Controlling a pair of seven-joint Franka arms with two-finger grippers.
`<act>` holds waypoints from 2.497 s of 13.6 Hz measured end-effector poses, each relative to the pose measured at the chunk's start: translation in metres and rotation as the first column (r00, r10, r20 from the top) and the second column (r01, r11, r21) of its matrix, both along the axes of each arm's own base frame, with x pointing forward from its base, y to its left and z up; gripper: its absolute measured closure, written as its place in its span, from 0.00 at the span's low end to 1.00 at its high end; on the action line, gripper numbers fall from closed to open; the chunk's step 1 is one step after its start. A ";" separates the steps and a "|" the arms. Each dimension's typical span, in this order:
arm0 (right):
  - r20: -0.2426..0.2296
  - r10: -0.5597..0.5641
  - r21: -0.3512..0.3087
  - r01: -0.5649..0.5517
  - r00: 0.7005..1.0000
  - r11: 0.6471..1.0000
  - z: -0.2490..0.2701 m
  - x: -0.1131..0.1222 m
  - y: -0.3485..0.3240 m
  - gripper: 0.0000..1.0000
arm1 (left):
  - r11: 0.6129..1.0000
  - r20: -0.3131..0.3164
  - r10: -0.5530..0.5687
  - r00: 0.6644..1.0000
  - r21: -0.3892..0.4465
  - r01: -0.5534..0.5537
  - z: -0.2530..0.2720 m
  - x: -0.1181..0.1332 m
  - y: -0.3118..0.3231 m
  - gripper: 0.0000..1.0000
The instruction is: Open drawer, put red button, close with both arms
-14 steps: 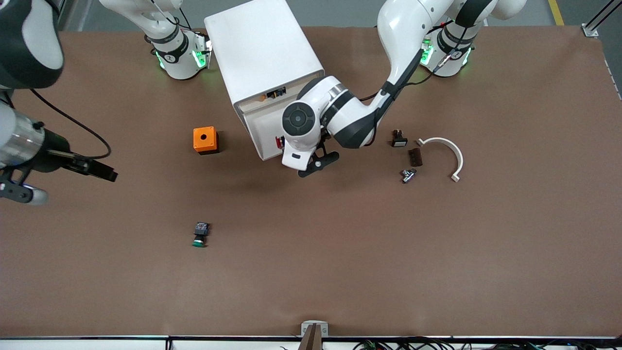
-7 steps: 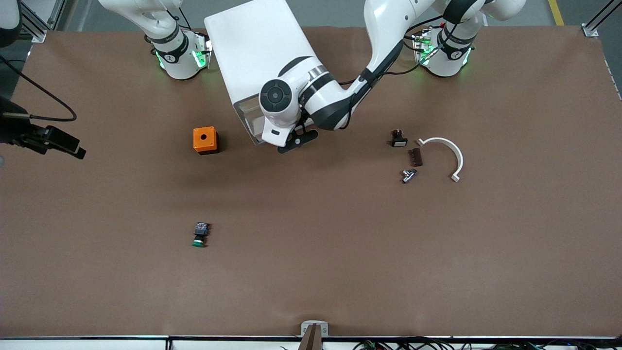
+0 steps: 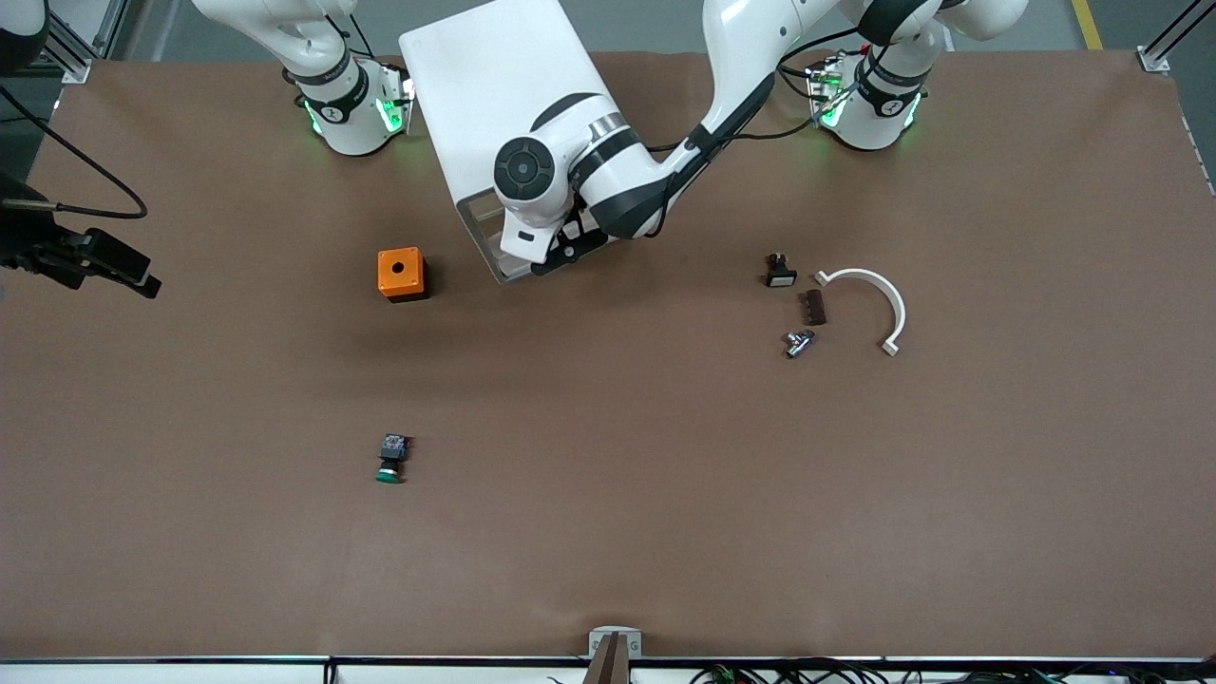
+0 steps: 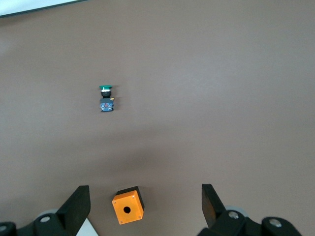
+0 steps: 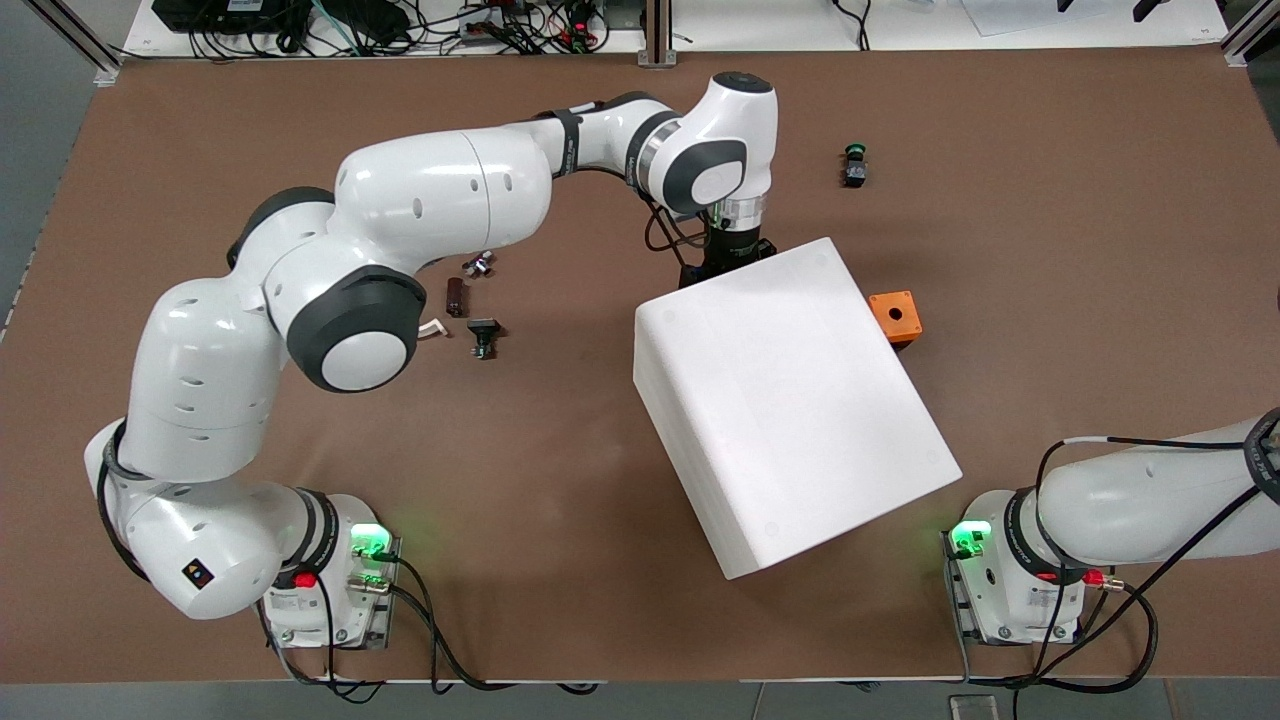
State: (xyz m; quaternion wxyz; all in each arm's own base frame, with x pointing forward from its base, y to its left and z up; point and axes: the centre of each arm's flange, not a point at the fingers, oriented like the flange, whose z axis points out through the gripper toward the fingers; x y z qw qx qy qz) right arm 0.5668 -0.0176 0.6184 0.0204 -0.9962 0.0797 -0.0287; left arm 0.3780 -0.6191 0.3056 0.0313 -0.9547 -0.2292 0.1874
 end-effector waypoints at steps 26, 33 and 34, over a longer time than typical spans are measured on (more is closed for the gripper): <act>0.034 0.041 -0.034 -0.040 0.999 0.999 0.014 -0.002 -0.022 0.00 | 0.941 0.298 -0.316 0.901 -0.021 0.337 0.343 0.164 0.537 0.00; 0.033 0.099 -0.039 -0.097 0.995 0.995 0.014 -0.002 -0.021 0.00 | 0.903 0.306 -0.411 0.859 0.004 0.430 0.343 0.115 0.549 0.00; 0.033 0.099 -0.039 -0.098 0.994 0.994 0.014 -0.002 -0.021 0.00 | 0.900 0.307 -0.417 0.856 0.005 0.437 0.341 0.113 0.549 0.00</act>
